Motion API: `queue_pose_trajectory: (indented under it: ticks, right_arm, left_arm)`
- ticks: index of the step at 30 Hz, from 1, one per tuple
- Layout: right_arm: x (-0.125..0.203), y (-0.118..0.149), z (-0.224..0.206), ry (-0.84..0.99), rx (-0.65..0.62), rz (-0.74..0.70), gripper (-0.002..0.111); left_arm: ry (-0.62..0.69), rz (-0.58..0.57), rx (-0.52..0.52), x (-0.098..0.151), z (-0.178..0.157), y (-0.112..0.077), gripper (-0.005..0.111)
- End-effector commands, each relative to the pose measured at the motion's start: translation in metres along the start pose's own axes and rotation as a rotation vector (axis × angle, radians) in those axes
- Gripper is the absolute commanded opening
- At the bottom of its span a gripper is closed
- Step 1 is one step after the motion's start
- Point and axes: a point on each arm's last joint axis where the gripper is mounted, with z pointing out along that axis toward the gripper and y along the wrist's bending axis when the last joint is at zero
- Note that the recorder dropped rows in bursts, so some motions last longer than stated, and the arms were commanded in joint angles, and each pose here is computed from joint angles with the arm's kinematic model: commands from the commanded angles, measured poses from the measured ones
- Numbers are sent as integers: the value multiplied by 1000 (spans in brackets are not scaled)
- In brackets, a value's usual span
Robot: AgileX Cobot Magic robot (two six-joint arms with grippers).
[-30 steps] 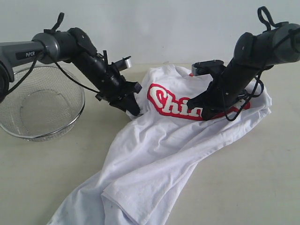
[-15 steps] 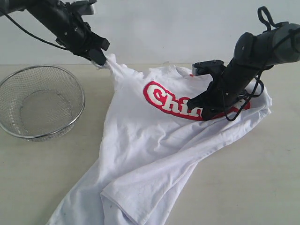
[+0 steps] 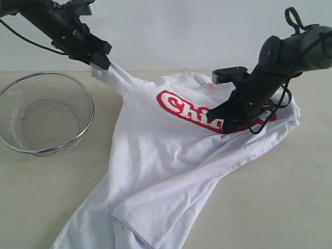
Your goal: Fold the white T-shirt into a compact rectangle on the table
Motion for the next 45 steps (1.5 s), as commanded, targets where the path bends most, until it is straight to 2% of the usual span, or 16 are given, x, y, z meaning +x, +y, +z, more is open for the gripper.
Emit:
queue_pose_trajectory:
  ticks: [1, 3, 6, 8, 11, 13, 15, 18, 20, 23, 26, 28, 30, 34, 38, 45]
  right_arm:
    - [10, 0, 9, 77, -18, -8, 0]
    - [10, 0, 9, 77, -18, -8, 0]
    - [9, 0, 9, 74, -17, -6, 0]
    - [9, 0, 8, 72, -19, -5, 0]
    - [2, 2, -3, 57, -28, -8, 0]
    - [-7, 5, -20, 12, -22, -19, 0]
    - [-15, 6, -37, -42, -8, -33, 0]
    - [-27, 8, -64, -112, 25, -47, 0]
    - [-31, 6, -82, -126, 78, -45, 0]
    - [-22, -5, -112, -43, 242, -69, 0]
    - [2, -29, -143, 73, 288, 38, 0]
    - [23, -47, -159, 72, 260, 138, 0]
    - [46, -50, -167, 50, 168, 201, 0]
    - [70, 7, -145, -53, -150, 140, 0]
    - [87, 59, -114, 56, -210, 15, 0]
    - [101, 136, -90, 46, -228, -210, 0]
  left_arm:
    - [5, -31, -127, 2, 1, 16, 73]
    - [2, -83, -220, 2, -1, 24, 78]
    - [-3, -95, -257, 1, -4, 26, 75]
    - [-29, -134, -205, -1, -6, 21, 73]
    - [-101, -233, -22, -9, -3, 5, 65]
    - [-130, -233, 118, -13, 1, -10, 53]
    - [-119, -176, 207, -14, 8, -26, 36]
    - [-66, -51, 255, -11, 21, -49, 4]
    - [-27, 22, 252, -10, 31, -70, 5]
    - [63, 118, 282, -2, 45, -105, 5]
    - [158, 149, 268, 18, 63, -116, 5]
    - [236, 123, 282, 38, 75, -114, 5]
    - [300, 112, 298, 54, 83, -114, 5]
    - [362, 117, 318, 78, 81, -119, 5]
    - [437, 94, 336, 101, 76, -124, 5]
    - [390, 95, 310, 121, 56, -129, 5]
